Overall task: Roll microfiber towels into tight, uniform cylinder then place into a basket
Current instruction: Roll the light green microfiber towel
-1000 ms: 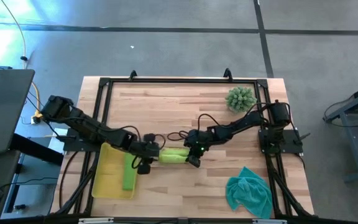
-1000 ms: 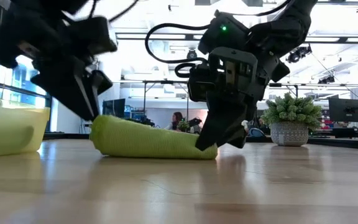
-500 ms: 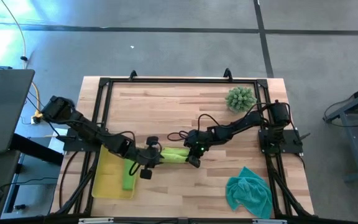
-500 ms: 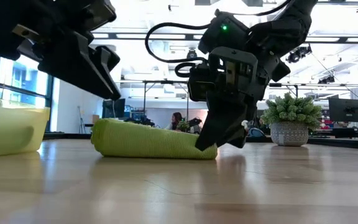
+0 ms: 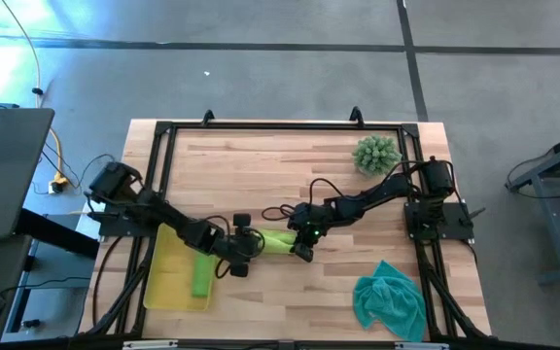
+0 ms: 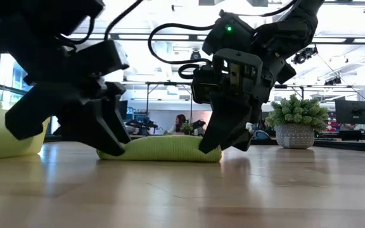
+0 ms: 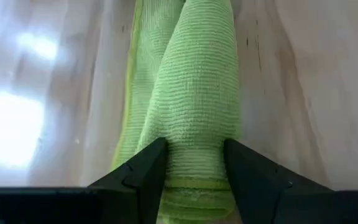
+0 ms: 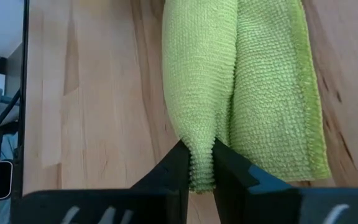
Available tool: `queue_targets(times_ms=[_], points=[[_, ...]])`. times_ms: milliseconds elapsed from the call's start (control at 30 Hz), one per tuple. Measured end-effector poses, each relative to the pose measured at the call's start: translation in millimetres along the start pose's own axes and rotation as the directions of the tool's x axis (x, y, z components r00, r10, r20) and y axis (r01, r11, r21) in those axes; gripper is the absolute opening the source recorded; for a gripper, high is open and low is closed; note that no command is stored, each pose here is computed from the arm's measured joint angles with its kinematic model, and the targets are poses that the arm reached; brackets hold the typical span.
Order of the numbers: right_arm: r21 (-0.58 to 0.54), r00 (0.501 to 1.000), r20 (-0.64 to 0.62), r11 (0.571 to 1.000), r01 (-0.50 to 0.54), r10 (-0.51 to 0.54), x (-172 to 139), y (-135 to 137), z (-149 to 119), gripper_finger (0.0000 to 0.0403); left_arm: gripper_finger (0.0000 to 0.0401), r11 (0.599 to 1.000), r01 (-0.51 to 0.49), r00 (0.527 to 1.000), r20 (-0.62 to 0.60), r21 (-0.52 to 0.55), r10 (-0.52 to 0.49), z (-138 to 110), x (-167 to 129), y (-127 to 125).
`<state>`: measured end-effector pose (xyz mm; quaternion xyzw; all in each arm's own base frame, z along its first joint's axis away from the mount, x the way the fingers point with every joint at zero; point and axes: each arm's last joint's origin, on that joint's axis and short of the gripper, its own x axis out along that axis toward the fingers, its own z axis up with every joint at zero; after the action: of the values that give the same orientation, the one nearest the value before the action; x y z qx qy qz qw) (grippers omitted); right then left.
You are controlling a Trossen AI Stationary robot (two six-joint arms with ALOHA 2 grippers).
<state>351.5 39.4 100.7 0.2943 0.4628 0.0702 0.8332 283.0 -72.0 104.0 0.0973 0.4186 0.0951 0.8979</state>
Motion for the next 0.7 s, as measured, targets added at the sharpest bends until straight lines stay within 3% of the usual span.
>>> queue_targets(times_ms=[167,333,467,567,700], points=[[-0.051,1.0,0.012,0.999,-0.008,0.008,-3,2,2,0.0055,0.0156,0.983,0.086,0.995,-0.042,-0.164,-0.094,-4,11,1],[-0.172,0.999,0.045,0.985,-0.002,0.009,-21,12,7,0.0098,0.0156,0.955,0.146,0.986,-0.044,-0.257,-0.162,-3,11,1],[-0.317,0.997,0.064,0.948,-0.011,0.033,-37,25,10,0.0127,0.0156,0.903,0.267,0.956,-0.028,-0.336,-0.293,1,11,0],[-0.468,0.996,0.08,0.884,-0.002,0.045,-39,39,6,0.0135,0.0156,0.841,0.341,0.923,-0.018,-0.419,-0.383,3,13,4],[-0.664,0.984,0.171,0.732,0.152,-0.049,-35,61,-5,0.0135,0.0156,0.779,0.38,0.897,-0.008,-0.498,-0.442,4,17,14]])
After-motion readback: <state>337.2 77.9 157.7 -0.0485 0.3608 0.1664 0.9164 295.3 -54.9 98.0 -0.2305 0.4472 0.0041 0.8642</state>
